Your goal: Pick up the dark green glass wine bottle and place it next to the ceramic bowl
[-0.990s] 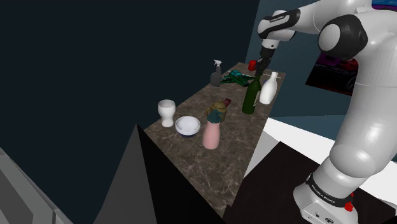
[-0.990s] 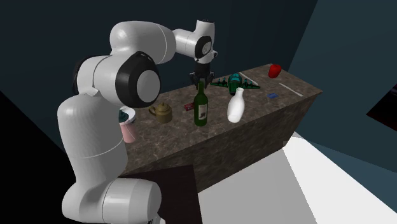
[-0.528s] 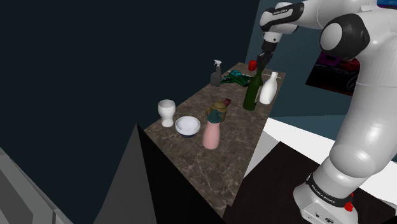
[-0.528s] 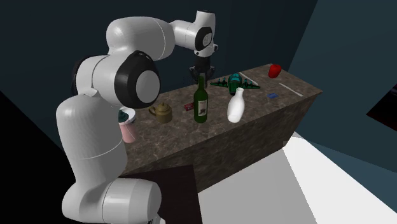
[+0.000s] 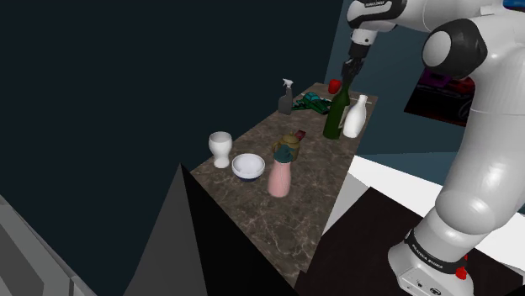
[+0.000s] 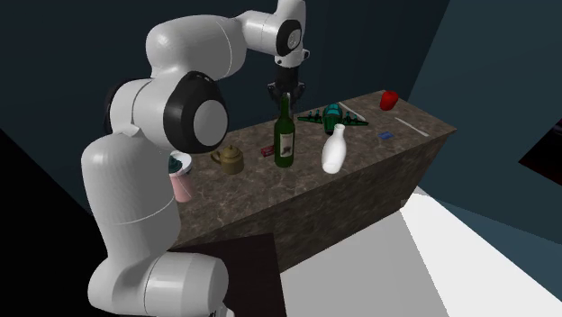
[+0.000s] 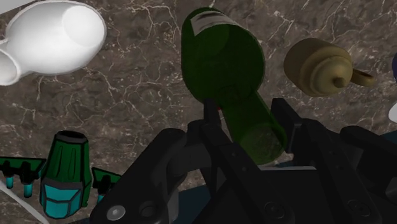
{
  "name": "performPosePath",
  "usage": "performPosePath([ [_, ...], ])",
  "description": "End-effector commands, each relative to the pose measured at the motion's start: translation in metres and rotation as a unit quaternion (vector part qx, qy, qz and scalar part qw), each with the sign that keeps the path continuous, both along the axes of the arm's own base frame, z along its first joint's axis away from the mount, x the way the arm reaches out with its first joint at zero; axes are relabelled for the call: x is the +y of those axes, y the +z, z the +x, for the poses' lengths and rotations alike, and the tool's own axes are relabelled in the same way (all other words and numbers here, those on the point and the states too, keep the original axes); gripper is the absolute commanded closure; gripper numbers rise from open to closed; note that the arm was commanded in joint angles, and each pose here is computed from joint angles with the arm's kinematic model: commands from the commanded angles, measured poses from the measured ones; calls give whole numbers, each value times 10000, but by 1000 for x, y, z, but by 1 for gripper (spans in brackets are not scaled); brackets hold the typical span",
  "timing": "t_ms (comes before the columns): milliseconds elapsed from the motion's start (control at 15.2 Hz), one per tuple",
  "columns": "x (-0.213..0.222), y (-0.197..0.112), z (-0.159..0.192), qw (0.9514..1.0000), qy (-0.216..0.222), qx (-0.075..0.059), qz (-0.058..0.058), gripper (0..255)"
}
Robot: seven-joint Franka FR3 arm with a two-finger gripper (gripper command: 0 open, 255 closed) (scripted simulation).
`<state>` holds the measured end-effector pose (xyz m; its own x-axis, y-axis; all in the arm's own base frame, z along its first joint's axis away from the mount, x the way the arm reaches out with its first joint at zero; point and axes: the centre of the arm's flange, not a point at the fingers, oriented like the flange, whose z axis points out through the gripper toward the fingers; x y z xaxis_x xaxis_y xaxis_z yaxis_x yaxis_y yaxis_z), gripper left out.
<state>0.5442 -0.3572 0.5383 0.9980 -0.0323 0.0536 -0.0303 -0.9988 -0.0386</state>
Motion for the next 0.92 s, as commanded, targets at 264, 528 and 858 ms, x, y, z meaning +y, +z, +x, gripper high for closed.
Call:
performPosePath([
  [264,0,32,-1,10000,-1,-1,0,255],
  [528,0,53,-1,10000,-1,-1,0,255],
  [858,26,67,-1,10000,-1,-1,0,255],
])
